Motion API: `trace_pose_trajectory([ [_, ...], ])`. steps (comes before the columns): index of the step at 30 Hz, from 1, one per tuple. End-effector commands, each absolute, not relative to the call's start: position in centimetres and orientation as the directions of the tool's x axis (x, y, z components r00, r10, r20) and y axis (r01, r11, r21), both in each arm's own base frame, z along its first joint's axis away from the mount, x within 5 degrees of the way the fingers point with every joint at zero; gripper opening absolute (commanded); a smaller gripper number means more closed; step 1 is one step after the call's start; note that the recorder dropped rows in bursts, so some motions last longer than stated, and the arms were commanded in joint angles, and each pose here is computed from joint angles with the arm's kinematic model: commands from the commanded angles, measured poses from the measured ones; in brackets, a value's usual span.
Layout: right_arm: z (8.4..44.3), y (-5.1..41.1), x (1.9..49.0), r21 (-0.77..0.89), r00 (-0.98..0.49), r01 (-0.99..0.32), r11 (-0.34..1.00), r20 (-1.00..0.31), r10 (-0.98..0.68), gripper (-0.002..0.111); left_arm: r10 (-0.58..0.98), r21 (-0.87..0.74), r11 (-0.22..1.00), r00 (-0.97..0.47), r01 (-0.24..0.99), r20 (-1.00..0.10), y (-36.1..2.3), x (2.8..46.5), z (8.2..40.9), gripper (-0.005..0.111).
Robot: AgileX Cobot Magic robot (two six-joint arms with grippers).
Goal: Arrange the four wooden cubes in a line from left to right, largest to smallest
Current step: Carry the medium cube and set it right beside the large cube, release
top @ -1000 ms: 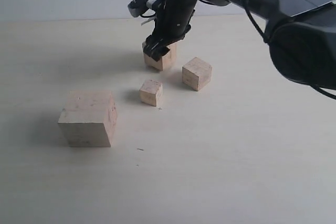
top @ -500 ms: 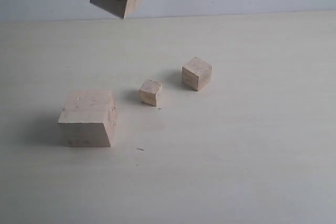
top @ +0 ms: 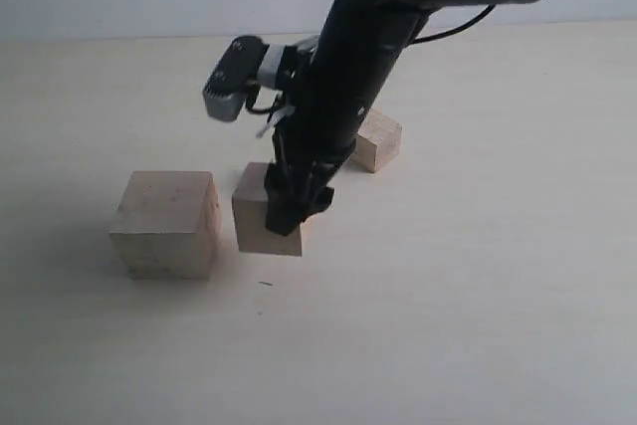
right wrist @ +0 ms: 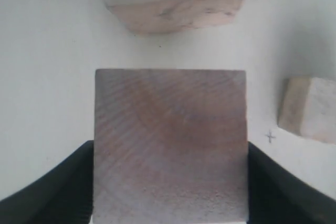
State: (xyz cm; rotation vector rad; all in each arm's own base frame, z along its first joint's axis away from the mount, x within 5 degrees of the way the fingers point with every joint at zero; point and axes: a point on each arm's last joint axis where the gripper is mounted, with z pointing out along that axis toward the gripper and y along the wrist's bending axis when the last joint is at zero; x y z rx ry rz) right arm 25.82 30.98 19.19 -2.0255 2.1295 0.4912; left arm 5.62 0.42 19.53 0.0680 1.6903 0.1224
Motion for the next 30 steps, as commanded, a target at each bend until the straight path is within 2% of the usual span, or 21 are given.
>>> trace_pose_trajectory([
  [1, 17.2, 32.6, 25.2, 0.041, 0.034, -0.998, -0.05, -0.329, -0.944, 0.002, 0.111, 0.115, 0.993, -0.118, -0.028, -0.987, 0.4, 5.6, 19.5, 0.0],
  [10, 13.9, 33.6, 26.0, 0.005, 0.055, -0.998, -0.061, -0.336, -0.94, 0.002, 0.111, 0.115, 0.993, -0.118, -0.028, -0.987, 0.4, 5.6, 19.5, 0.0],
  [18, 12.6, 34.1, 25.7, 0.0, 0.108, -0.993, -0.115, -0.336, -0.936, 0.002, 0.111, 0.115, 0.993, -0.118, -0.028, -0.987, 0.4, 5.6, 19.5, 0.0],
  [30, 11.9, 34.6, 25.5, -0.016, 0.118, -0.993, -0.12, -0.338, -0.934, 0.002, 0.111, 0.115, 0.993, -0.118, -0.028, -0.987, 0.4, 5.6, 19.5, 0.0],
])
